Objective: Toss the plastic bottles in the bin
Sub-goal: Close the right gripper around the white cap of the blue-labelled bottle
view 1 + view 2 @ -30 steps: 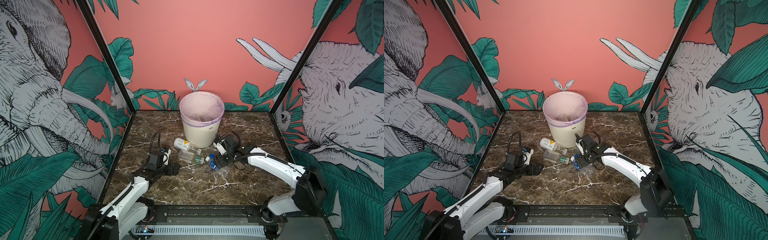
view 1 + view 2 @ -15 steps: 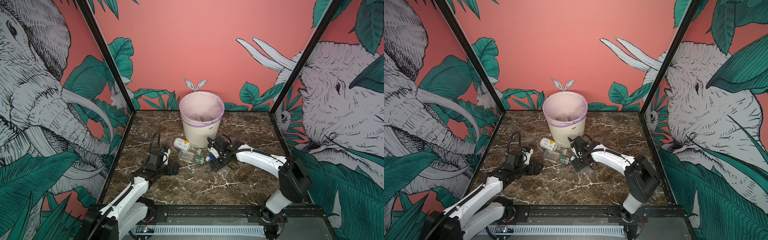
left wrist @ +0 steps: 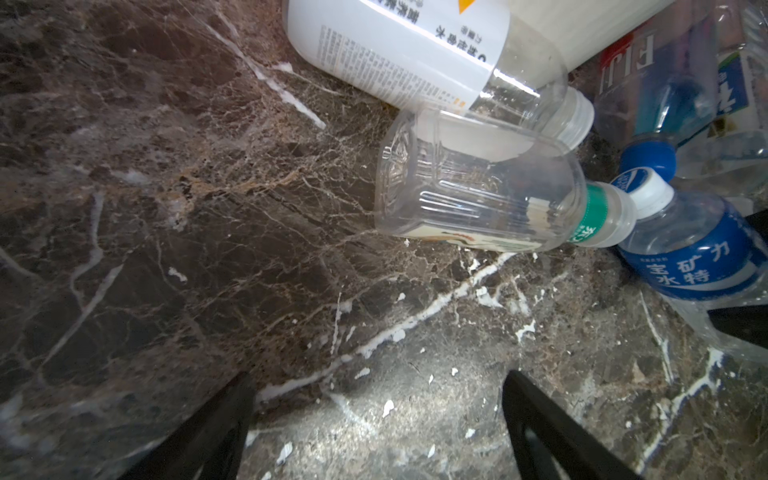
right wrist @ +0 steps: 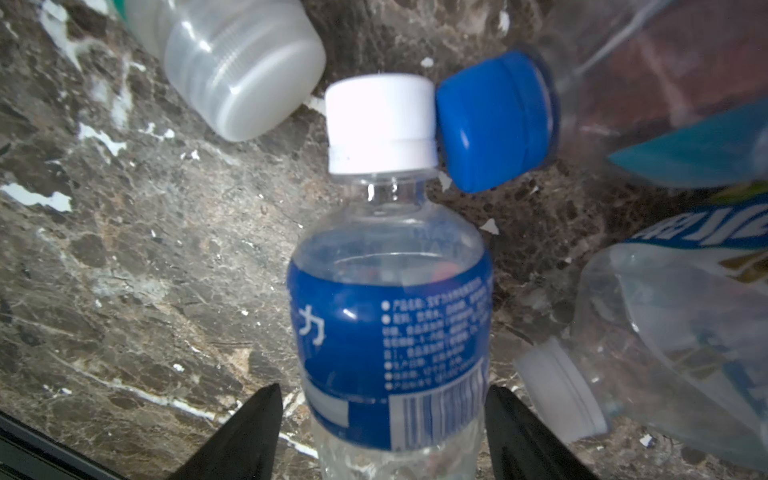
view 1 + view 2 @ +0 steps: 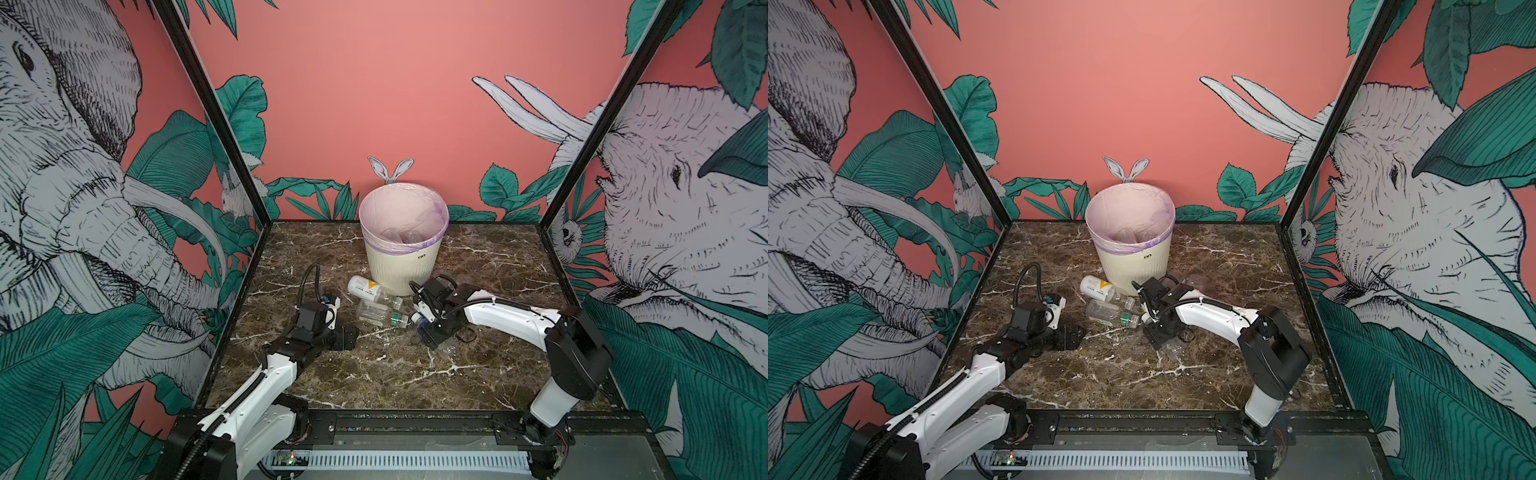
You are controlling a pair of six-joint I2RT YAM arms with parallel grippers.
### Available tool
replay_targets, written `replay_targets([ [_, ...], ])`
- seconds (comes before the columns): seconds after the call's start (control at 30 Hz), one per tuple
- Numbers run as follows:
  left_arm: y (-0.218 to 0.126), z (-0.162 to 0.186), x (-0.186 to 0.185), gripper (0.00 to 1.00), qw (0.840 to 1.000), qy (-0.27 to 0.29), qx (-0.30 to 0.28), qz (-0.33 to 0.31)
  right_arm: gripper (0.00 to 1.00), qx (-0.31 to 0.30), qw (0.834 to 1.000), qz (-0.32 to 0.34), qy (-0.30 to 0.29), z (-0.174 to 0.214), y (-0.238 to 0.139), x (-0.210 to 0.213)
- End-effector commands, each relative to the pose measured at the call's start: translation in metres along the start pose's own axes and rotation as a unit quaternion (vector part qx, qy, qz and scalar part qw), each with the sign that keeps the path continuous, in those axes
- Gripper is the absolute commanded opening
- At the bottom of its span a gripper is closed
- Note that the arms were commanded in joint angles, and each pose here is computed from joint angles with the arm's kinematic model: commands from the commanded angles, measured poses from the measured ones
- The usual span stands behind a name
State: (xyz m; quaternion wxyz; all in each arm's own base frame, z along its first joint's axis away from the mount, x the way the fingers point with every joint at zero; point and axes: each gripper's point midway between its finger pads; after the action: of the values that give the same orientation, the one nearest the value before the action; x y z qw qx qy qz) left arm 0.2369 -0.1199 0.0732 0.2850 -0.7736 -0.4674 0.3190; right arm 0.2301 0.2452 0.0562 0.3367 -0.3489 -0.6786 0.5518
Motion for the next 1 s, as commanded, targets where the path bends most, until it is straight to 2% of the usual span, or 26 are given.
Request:
replay_targets([
  [0.0,-0.004,-0.011,-0.002,0.94,1.000,0.007,-0.019,0.000,0.79,0.017,1.000,0.001,-0.006,0.001,0.001,0.002],
  [0.97,-0.006,-0.012,-0.001,0.94,1.000,0.006,-0.025,-0.003,0.77,0.098,0.994,0.050,-0.028,0.013,0.031,-0.008],
])
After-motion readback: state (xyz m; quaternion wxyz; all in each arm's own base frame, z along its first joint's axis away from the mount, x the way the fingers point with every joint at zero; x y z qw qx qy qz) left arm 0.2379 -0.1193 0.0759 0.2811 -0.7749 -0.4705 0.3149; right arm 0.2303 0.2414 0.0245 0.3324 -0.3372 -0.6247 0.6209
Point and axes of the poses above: each gripper's point midway between its finger pads, its own y axis out along the fingers, its own x axis along the line the jaws close on, z = x × y, and after that the axes turned 8 degrees about y, right-handed
